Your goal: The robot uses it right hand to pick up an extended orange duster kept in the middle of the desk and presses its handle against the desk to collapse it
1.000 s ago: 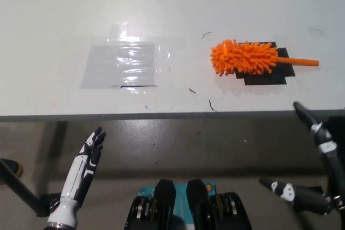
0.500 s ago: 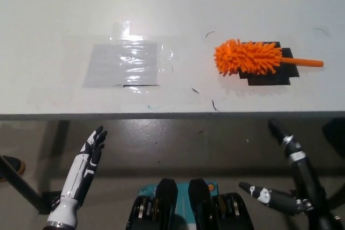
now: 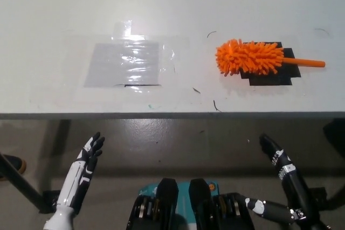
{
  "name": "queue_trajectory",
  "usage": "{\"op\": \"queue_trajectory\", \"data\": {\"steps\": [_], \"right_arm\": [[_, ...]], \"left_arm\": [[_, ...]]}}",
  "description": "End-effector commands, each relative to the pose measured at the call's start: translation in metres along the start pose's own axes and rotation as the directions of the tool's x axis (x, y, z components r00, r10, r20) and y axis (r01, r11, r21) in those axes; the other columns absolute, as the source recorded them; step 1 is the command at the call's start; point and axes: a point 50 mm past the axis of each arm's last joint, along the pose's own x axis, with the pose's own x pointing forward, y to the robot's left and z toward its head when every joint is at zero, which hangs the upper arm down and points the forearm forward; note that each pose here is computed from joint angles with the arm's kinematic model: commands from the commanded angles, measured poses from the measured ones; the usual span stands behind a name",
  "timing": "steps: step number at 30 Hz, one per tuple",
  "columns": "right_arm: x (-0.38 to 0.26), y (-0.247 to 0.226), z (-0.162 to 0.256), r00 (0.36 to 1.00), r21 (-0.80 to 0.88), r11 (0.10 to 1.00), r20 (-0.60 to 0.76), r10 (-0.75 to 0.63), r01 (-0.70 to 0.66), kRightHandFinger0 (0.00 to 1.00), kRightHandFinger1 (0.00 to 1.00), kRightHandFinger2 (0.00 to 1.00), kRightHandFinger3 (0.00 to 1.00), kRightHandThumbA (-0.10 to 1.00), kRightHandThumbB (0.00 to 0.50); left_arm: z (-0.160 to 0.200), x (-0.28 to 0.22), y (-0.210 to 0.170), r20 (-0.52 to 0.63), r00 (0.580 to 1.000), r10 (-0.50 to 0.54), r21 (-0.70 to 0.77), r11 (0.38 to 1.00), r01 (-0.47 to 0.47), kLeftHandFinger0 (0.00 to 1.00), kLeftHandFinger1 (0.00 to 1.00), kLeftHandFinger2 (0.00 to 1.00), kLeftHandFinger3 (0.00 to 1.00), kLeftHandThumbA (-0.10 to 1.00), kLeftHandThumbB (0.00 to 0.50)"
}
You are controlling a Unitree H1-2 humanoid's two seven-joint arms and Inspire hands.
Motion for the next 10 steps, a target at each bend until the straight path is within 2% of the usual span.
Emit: {"op": "queue_trajectory", "data": {"steps": [1, 2, 8, 10], "right_arm": [[-0.001, 0.000, 0.006, 0.998, 0.009, 1.000, 0.064, -0.004, 0.003, 1.00, 1.00, 1.00, 1.00, 1.00, 0.155], [-0.001, 0.001, 0.001, 0.999, 0.034, 0.999, 0.034, -0.011, 0.010, 1.00, 1.00, 1.00, 1.00, 1.00, 0.181], [0.001, 0.003, -0.003, 1.000, 0.054, 0.999, 0.025, -0.011, 0.010, 1.00, 1.00, 1.00, 1.00, 1.00, 0.176], [-0.002, 0.005, -0.005, 1.000, 0.054, 0.998, 0.012, -0.012, 0.011, 1.00, 1.00, 1.00, 1.00, 1.00, 0.191]], "left_arm": [[0.009, 0.001, 0.004, 0.064, 0.998, 0.006, 0.014, 1.000, -0.007, 1.00, 1.00, 1.00, 1.00, 1.00, 0.500], [0.008, 0.004, 0.003, 0.064, 0.998, 0.001, 0.022, 1.000, -0.002, 1.00, 1.00, 1.00, 1.00, 1.00, 0.500], [0.006, 0.002, 0.003, 0.053, 0.999, 0.010, 0.029, 1.000, -0.011, 1.00, 1.00, 1.00, 1.00, 1.00, 0.500], [0.004, -0.002, 0.004, 0.045, 0.999, 0.012, 0.032, 0.999, -0.014, 1.00, 1.00, 1.00, 1.00, 1.00, 0.500]]}}
